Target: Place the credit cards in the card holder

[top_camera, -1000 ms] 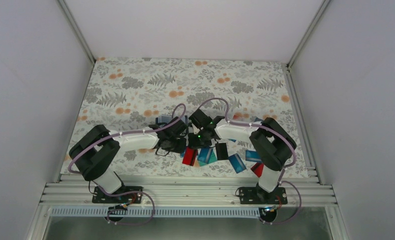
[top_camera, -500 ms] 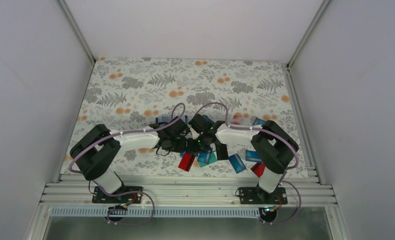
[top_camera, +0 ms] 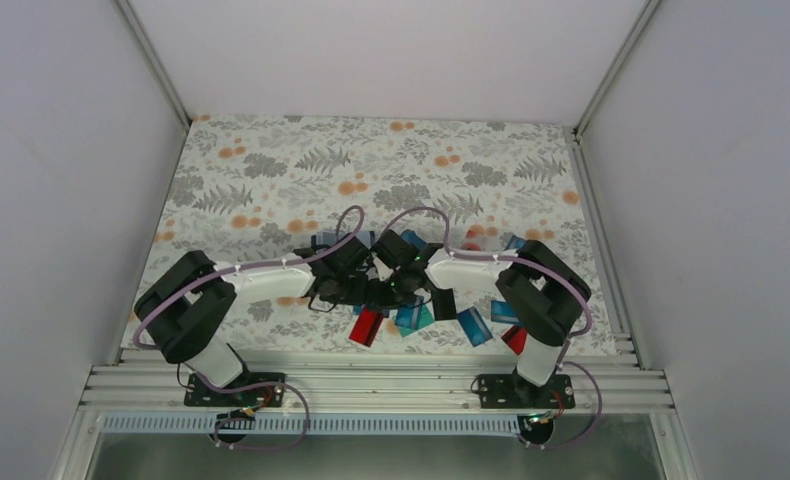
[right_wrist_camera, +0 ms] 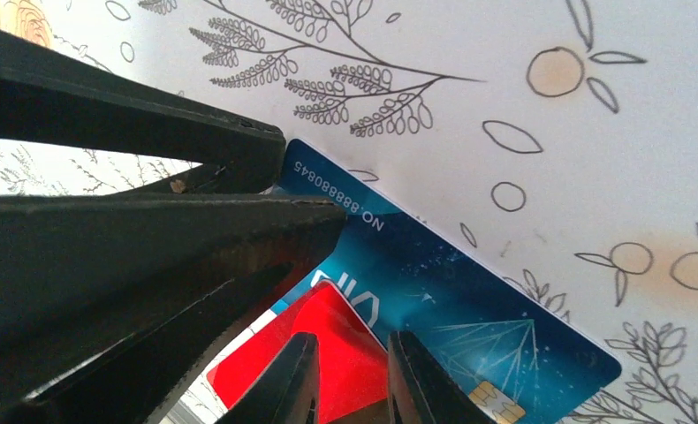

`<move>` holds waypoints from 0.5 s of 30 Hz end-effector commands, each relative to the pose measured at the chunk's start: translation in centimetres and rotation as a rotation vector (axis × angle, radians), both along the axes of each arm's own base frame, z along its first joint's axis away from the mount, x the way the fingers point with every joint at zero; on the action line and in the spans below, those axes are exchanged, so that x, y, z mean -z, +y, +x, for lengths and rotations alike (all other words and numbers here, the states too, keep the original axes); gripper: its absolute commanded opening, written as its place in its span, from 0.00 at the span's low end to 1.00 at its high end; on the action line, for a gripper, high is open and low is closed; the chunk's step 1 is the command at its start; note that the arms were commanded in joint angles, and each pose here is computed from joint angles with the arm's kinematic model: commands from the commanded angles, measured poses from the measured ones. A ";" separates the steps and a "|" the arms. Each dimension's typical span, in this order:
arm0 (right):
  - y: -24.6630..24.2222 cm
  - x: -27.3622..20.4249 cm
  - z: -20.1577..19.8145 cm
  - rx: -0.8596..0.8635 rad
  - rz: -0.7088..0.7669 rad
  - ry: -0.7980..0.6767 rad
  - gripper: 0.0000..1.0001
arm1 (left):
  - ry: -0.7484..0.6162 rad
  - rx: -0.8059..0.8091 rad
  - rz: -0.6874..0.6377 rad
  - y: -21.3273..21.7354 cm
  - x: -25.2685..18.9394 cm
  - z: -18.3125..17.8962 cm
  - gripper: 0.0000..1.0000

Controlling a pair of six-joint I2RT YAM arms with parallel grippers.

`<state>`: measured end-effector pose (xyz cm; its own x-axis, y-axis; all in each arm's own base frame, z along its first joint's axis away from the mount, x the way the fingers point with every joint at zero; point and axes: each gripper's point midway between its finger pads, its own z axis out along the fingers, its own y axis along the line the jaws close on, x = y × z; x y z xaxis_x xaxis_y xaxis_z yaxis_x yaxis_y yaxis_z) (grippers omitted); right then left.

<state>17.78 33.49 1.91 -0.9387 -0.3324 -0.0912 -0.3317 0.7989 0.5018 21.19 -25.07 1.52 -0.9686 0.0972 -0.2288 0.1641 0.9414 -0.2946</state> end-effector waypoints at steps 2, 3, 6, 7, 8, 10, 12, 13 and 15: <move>1.3 1.8 -6.0 -0.197 -0.003 0.050 0.20 | 0.079 0.073 0.058 0.8 2.4 -2.7 0.24; 1.2 1.8 -6.2 -0.200 0.000 0.051 0.20 | 0.076 0.068 0.053 0.8 2.2 -2.7 0.24; 0.9 1.7 -6.8 -0.206 0.005 0.049 0.20 | 0.081 0.045 0.039 1.1 2.0 -2.9 0.24; 0.8 1.7 -7.0 -0.207 0.007 0.049 0.20 | 0.085 0.036 0.036 1.2 2.0 -3.1 0.24; 0.7 1.7 -7.1 -0.205 0.007 0.050 0.20 | 0.086 0.025 0.032 1.3 2.0 -3.1 0.24; 0.8 1.5 -7.3 -0.204 0.018 0.044 0.20 | 0.095 0.004 0.024 1.6 2.0 -3.3 0.24; 1.1 1.2 -7.5 -0.209 0.033 0.035 0.21 | 0.101 -0.017 0.005 1.7 1.9 -3.3 0.24; 1.2 1.1 -7.5 -0.212 0.036 0.029 0.21 | 0.106 -0.023 -0.012 1.6 1.8 -3.4 0.24; 1.4 0.9 -7.8 -0.222 0.039 0.013 0.21 | 0.114 -0.039 -0.043 1.5 1.7 -3.4 0.24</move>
